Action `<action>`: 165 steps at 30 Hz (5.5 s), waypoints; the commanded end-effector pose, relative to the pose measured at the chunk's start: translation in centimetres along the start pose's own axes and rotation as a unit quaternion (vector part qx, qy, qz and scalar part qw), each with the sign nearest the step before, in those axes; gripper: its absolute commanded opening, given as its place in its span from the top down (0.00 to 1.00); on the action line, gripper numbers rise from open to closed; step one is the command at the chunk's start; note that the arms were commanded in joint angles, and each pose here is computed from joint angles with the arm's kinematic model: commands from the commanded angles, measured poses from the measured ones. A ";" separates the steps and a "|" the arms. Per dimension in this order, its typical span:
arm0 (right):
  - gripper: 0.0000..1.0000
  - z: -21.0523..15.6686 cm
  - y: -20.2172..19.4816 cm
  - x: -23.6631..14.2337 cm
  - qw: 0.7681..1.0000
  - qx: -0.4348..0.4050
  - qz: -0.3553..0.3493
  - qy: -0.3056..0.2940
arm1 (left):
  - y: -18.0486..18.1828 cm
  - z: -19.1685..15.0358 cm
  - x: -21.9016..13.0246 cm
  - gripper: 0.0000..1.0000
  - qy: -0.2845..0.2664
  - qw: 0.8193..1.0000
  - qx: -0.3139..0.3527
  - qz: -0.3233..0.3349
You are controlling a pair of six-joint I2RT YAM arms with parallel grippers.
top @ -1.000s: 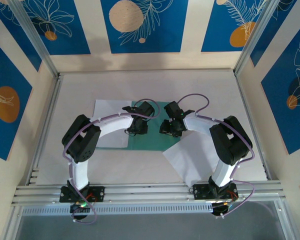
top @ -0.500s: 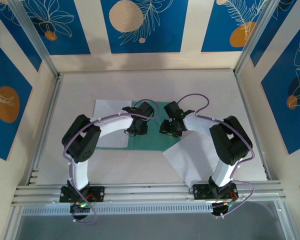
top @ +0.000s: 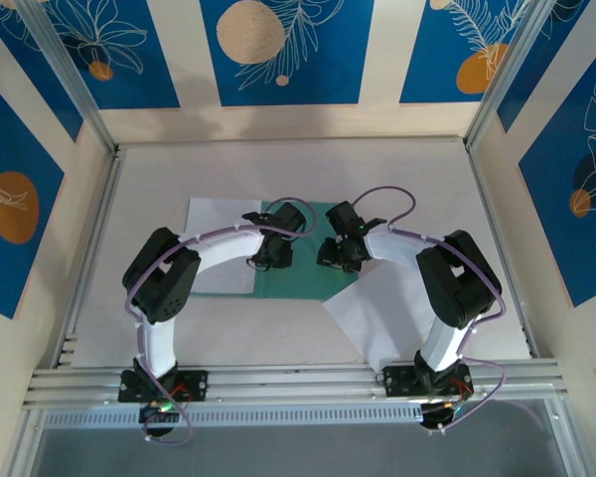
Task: Put the files into the folder
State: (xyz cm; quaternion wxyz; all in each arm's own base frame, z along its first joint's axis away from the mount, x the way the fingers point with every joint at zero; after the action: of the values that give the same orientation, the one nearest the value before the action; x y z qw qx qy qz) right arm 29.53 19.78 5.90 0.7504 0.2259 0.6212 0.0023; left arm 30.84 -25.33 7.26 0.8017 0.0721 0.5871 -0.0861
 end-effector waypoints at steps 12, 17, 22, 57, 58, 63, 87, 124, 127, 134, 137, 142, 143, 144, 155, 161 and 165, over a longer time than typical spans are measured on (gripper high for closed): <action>0.55 -1.7 -1.2 0.5 0.999 0.003 -0.028 0.035 | 0.6 0.1 0.6 0.80 0.006 1.000 -0.005 0.004; 0.55 -1.7 -1.2 0.4 0.999 0.002 -0.028 0.034 | 0.5 0.1 0.8 0.83 0.008 1.000 -0.005 0.002; 0.55 -1.6 -1.2 0.4 0.999 0.002 -0.027 0.034 | 0.5 0.0 0.8 0.85 0.010 1.000 -0.006 0.000; 0.55 -1.3 -0.7 0.9 0.999 -0.003 -0.026 0.038 | -2.0 -1.8 3.0 0.92 0.064 0.997 -0.025 -0.038; 0.55 -1.3 -0.8 0.9 0.999 -0.002 -0.026 0.039 | -2.1 -1.8 2.9 0.92 0.062 0.997 -0.025 -0.039; 0.55 -1.3 -0.9 1.0 0.999 -0.003 -0.029 0.038 | -2.6 -1.4 2.4 0.93 0.053 0.997 -0.027 -0.055; 0.55 -1.7 -1.7 1.2 0.998 -0.005 -0.045 0.039 | -1.9 0.9 -2.0 0.93 0.004 0.998 -0.029 -0.064; 0.55 -1.6 -2.4 0.5 0.998 -0.013 -0.058 0.027 | 2.4 1.1 -5.1 0.88 -0.029 0.999 0.004 -0.012; 0.55 -1.6 -2.3 0.3 0.998 -0.013 -0.054 0.025 | 2.7 0.3 -3.9 0.90 -0.016 1.000 0.001 -0.009; 0.55 -1.5 -2.3 0.2 0.998 -0.014 -0.055 0.024 | 2.9 -0.2 -1.8 0.91 0.002 1.000 0.000 -0.008; 0.55 -1.6 -2.4 0.3 0.998 -0.014 -0.056 0.024 | 2.8 0.4 -1.4 0.90 0.003 1.000 0.001 -0.009; 0.55 -1.6 -2.5 0.3 0.998 -0.014 -0.058 0.025 | 2.4 1.9 -1.5 0.91 -0.005 1.000 0.004 -0.012; 0.55 -1.6 -2.5 0.4 0.998 -0.014 -0.059 0.025 | 2.5 2.4 -1.6 0.91 -0.008 1.000 0.003 -0.012; 0.55 -1.7 -2.5 0.4 0.998 -0.014 -0.059 0.026 | 2.4 2.8 -1.6 0.91 -0.011 1.000 0.005 -0.012; 0.55 -1.7 -2.8 0.5 0.998 -0.016 -0.062 0.027 | 2.3 6.4 -1.0 0.92 -0.036 0.999 0.014 -0.008; 0.55 -1.6 -2.8 0.3 0.998 -0.016 -0.062 0.026 | 1.9 7.9 -0.3 0.92 -0.039 0.999 0.018 -0.010; 0.55 -1.7 -2.9 0.3 0.997 -0.016 -0.064 0.026 | 2.1 8.4 0.4 0.92 -0.035 0.999 0.010 -0.012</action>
State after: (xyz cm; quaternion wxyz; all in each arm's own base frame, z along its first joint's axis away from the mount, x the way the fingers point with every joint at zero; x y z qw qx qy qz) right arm 29.31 19.34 5.79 0.7536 0.2041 0.6249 0.0001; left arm 38.39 -25.59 9.67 0.8232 0.0680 0.5535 -0.1064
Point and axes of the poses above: each hand's point on the last joint's axis, 136 mm out from that joint toward the fingers, its own x axis out along the fingers, its own y axis along the line the jaws close on, z = x × y, the point moved 4 cm from there along -x, back along the fingers, and after that the axes turned 8 degrees about x, right-handed, at the moved point
